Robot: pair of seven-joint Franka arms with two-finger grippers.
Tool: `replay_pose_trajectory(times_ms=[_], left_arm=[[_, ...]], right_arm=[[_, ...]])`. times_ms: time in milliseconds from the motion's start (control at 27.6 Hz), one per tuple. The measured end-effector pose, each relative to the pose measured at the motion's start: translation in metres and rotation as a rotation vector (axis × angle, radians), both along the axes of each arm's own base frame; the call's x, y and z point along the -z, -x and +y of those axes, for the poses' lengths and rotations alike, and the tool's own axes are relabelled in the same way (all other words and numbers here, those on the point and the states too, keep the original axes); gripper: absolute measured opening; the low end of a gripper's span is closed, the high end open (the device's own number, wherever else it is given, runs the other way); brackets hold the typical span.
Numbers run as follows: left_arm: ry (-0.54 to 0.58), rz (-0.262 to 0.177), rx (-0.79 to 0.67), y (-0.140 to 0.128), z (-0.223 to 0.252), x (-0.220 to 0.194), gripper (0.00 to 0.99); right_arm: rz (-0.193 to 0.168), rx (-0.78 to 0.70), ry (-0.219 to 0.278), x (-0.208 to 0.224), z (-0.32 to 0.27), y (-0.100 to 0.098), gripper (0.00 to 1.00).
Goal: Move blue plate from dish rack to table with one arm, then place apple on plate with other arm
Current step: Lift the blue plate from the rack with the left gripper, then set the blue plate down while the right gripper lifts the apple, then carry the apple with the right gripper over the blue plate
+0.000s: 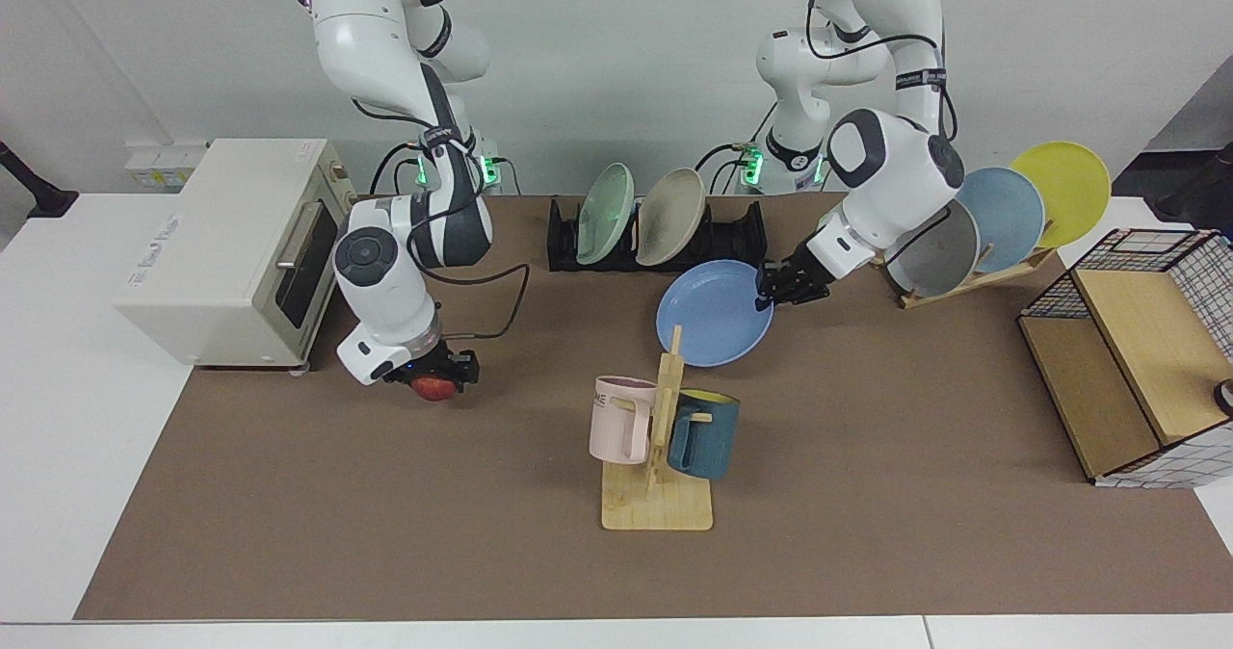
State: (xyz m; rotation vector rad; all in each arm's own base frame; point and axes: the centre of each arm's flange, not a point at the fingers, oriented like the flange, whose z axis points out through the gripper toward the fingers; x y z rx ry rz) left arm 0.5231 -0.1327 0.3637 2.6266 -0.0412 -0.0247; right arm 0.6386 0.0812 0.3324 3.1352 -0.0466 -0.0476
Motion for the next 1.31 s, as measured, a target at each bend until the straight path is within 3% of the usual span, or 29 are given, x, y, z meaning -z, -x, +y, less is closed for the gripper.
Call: replay_pose_trajectory(times_ms=[109,290,580,617,762,798,870,1088,1306], left_arm=[[0.021,0.004,0.006,-0.003,-0.004,0.014,0.097],[0.016,-0.044,0.015,-0.003,-0.033,0.02,0.132],[0.007,-0.057,0.016,0.0,-0.053,0.018,0.555],[-0.003,-0.064,0.026,-0.001,-0.053,0.017,0.656],[-0.096,-0.085,0.058,-0.005,-0.054,0.007,0.841],[-0.125,-0.087,0.06,-0.007,-0.055,0.001,0.943],[-0.178,-0.08,0.074,-0.011,-0.055,-0.018,0.982],[-0.41,-0.079,0.176,-0.022,-0.034,-0.13,0.987],[-0.486,-0.119,0.165,-0.02,-0.012,-0.228,0.991]], right_arm=[[-0.013,-0.001,0.001,-0.023,0.0,-0.003,0.7],[-0.004,-0.022,-0.001,-0.062,0.012,0.006,0.7],[0.003,-0.037,0.0,-0.125,0.041,0.037,0.7],[0.002,-0.032,0.001,-0.129,0.045,0.041,0.7],[-0.009,-0.005,0.0,-0.124,0.056,0.052,0.7],[-0.015,0.0,-0.002,-0.12,0.059,0.054,0.7],[-0.019,0.01,-0.004,-0.111,0.063,0.057,0.7],[-0.046,0.065,-0.023,-0.089,0.096,0.07,0.7],[-0.047,0.124,-0.05,-0.079,0.159,0.092,0.7]])
